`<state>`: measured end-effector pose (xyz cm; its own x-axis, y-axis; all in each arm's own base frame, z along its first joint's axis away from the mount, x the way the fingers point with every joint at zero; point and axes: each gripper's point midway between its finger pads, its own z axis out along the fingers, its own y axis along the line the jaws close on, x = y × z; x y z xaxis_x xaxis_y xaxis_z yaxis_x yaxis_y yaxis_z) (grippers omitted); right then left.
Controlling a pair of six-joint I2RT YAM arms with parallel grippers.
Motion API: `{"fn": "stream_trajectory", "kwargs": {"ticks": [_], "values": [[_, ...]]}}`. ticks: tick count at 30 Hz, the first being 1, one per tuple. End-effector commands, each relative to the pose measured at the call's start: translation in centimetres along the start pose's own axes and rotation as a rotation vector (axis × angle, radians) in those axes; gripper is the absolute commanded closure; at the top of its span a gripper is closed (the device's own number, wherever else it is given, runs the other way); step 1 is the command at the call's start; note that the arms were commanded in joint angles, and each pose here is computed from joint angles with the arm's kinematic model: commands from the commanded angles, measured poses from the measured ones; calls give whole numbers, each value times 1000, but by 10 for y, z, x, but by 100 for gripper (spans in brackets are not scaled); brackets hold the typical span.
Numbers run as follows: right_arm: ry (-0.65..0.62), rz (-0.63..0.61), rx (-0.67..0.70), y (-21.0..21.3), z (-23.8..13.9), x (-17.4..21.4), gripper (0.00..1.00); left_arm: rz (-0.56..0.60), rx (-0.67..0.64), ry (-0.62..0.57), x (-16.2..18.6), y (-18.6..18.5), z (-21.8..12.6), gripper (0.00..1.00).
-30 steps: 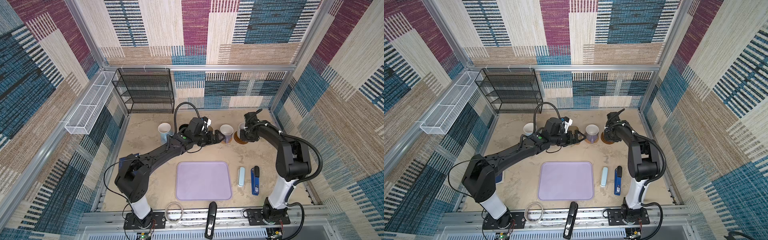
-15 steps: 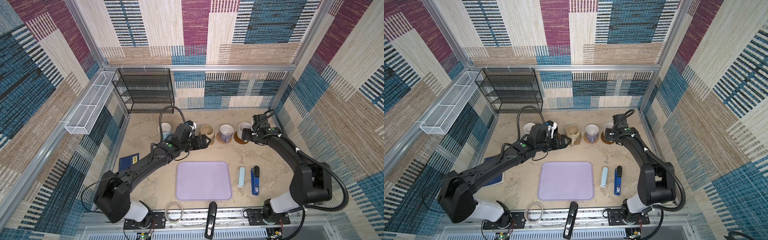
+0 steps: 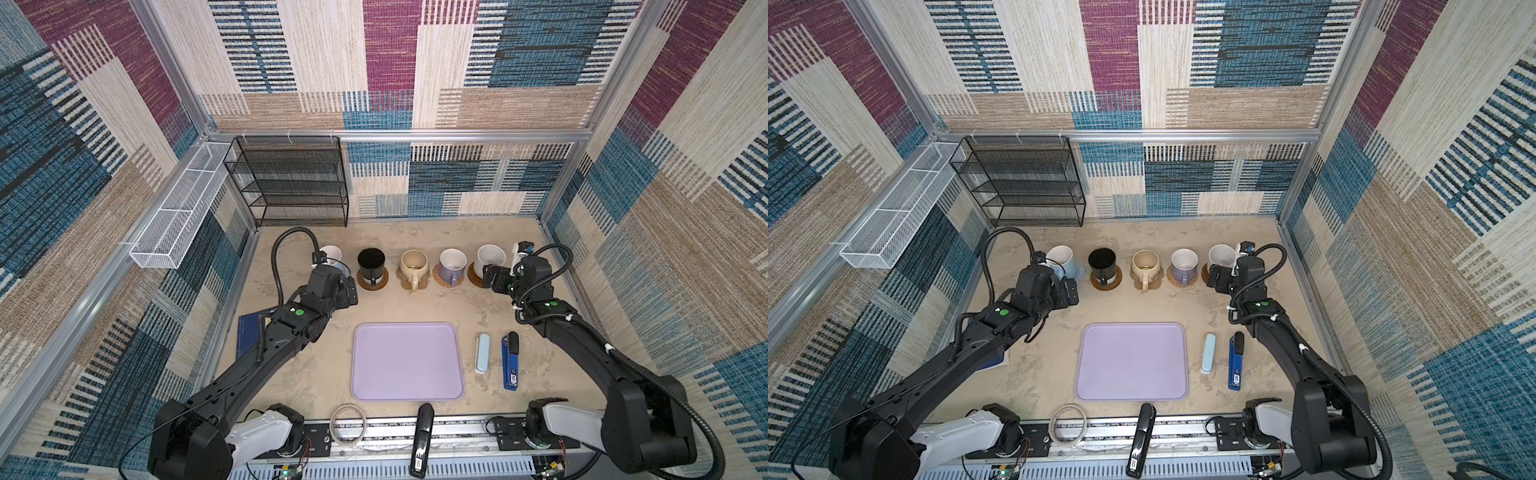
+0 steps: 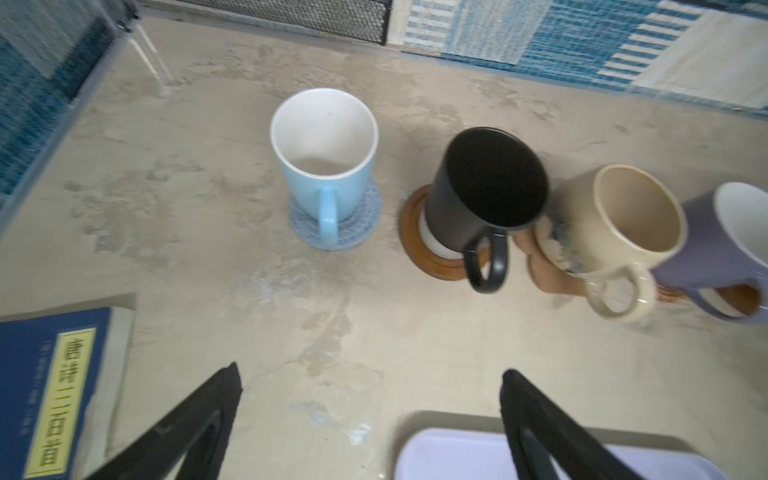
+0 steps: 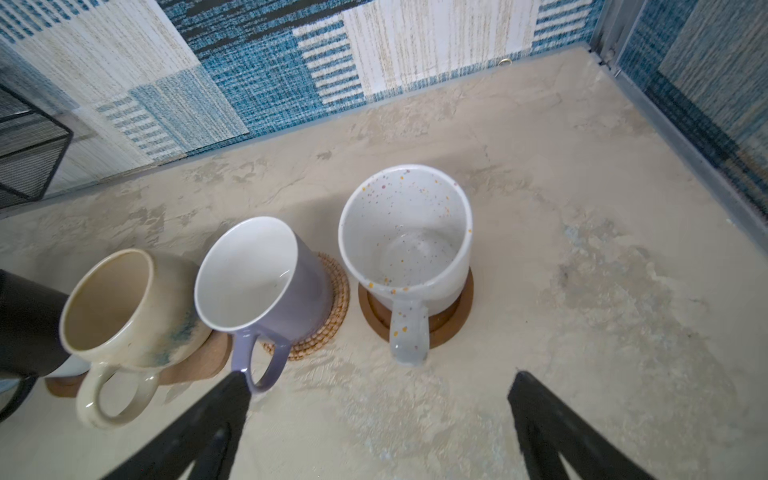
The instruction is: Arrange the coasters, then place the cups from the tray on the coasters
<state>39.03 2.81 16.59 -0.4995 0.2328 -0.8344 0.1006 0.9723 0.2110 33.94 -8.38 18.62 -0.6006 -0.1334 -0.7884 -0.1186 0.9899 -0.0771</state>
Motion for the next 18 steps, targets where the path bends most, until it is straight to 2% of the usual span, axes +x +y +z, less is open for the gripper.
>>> {"fn": "stream_trajectory", "kwargs": {"ticks": [1,4,7,9,14,18], "values": [[-154,-83,74,-11,8,-29,0,90,-210,-58,-8,44,17,0],[-302,-135,77,-17,1,-28,0,180,-268,-111,-5,60,30,1],[-339,-153,79,-23,3,-19,0,231,-295,-204,-5,70,31,4],[-341,-171,70,-23,8,-11,0,230,-303,-257,-5,80,34,4],[-443,-204,77,-32,0,6,0,219,-245,-326,-1,89,51,3],[-505,-220,64,-33,-9,6,0,170,-201,-383,3,98,66,2]]}}
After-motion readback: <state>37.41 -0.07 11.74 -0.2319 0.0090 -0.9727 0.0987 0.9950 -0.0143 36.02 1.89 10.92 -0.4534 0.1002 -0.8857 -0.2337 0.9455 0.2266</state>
